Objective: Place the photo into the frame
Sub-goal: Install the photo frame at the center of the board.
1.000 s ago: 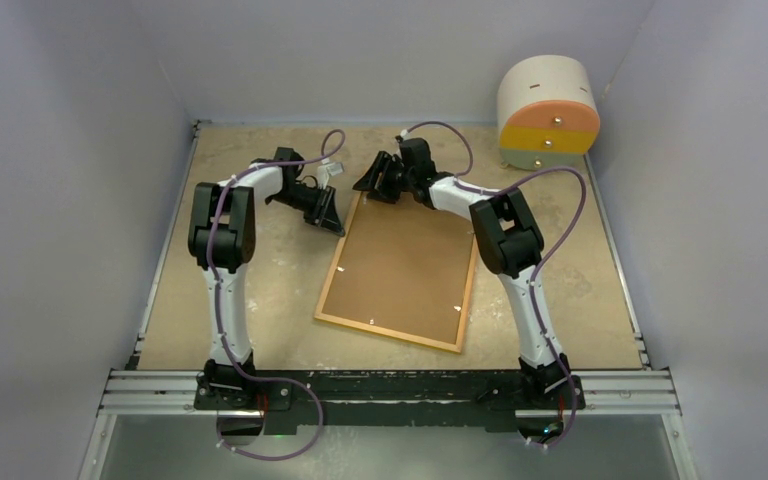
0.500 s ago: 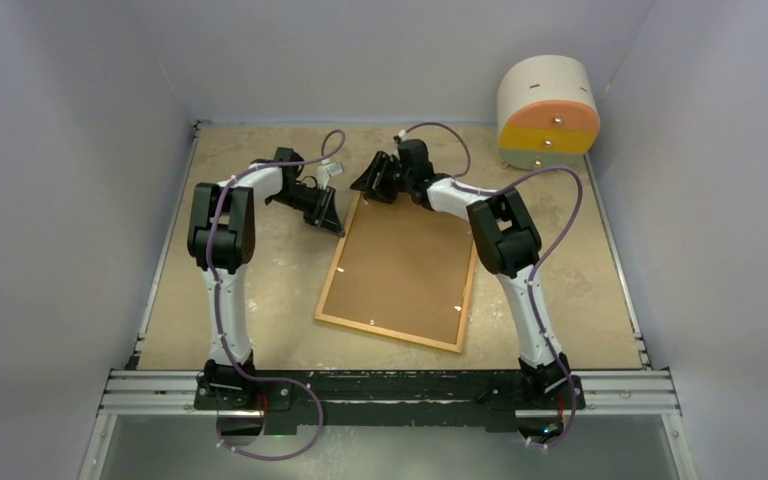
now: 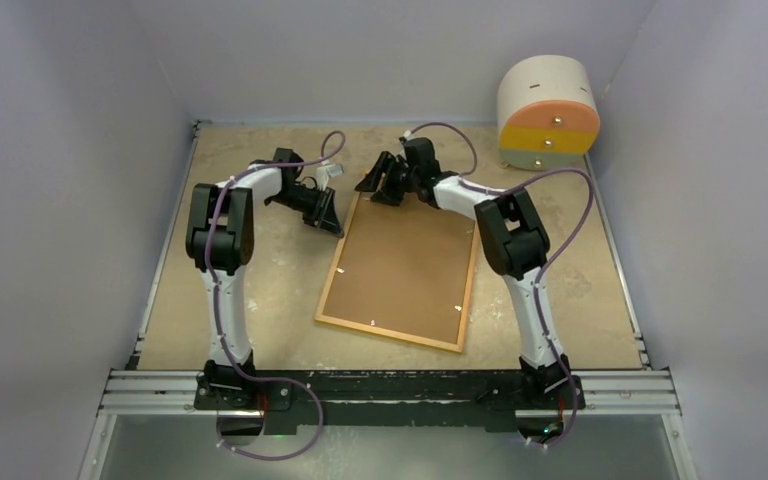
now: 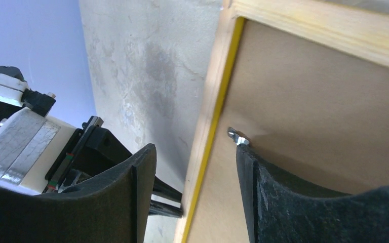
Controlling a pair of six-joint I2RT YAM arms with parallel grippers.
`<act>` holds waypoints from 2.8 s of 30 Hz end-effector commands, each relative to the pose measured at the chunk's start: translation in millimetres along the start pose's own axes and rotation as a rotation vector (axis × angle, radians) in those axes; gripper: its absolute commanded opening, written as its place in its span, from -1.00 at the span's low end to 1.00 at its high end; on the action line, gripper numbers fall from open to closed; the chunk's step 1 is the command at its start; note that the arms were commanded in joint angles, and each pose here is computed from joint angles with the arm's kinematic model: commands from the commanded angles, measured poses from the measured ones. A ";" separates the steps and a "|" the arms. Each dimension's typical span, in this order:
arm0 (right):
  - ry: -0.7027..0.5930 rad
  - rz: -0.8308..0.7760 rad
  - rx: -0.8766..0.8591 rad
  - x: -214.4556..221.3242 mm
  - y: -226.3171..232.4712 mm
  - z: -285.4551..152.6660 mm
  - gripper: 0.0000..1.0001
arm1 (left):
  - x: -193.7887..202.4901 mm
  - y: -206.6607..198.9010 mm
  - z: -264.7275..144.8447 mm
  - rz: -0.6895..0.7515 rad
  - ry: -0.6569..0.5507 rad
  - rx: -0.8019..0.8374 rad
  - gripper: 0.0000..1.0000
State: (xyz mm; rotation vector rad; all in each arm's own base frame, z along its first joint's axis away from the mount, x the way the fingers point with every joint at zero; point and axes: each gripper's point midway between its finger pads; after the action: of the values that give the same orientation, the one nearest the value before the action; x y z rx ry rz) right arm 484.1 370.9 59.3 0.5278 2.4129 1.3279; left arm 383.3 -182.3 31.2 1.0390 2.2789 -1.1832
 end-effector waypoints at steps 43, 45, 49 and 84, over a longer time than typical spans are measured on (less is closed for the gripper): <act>0.065 -0.122 0.055 18.0 -13.4 -2.0 0.12 | 18.7 4.7 -2.0 0.047 0.075 -0.068 -0.73; 0.064 -0.123 0.059 20.3 -11.5 -3.9 0.12 | 18.9 4.8 -1.8 0.047 0.074 -0.069 -0.73; 0.071 -0.122 0.060 26.6 -9.0 -6.2 0.12 | 19.0 4.3 -2.0 0.046 0.074 -0.070 -0.74; 0.056 -0.057 0.006 19.2 -0.1 19.4 0.13 | 19.4 1.0 -4.0 0.056 0.075 -0.067 -0.76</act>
State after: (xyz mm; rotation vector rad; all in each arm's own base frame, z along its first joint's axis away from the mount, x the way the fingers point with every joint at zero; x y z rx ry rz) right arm 476.0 390.6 53.5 0.4127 2.4434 1.3374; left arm 381.7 -180.5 32.5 1.0552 2.2671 -1.1463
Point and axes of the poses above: each gripper's point midway between its finger pads, its own z axis out along the fingers, its own y axis along the line the jaws close on, x = y × z, and after that the axes turned 14 degrees about z, right-handed
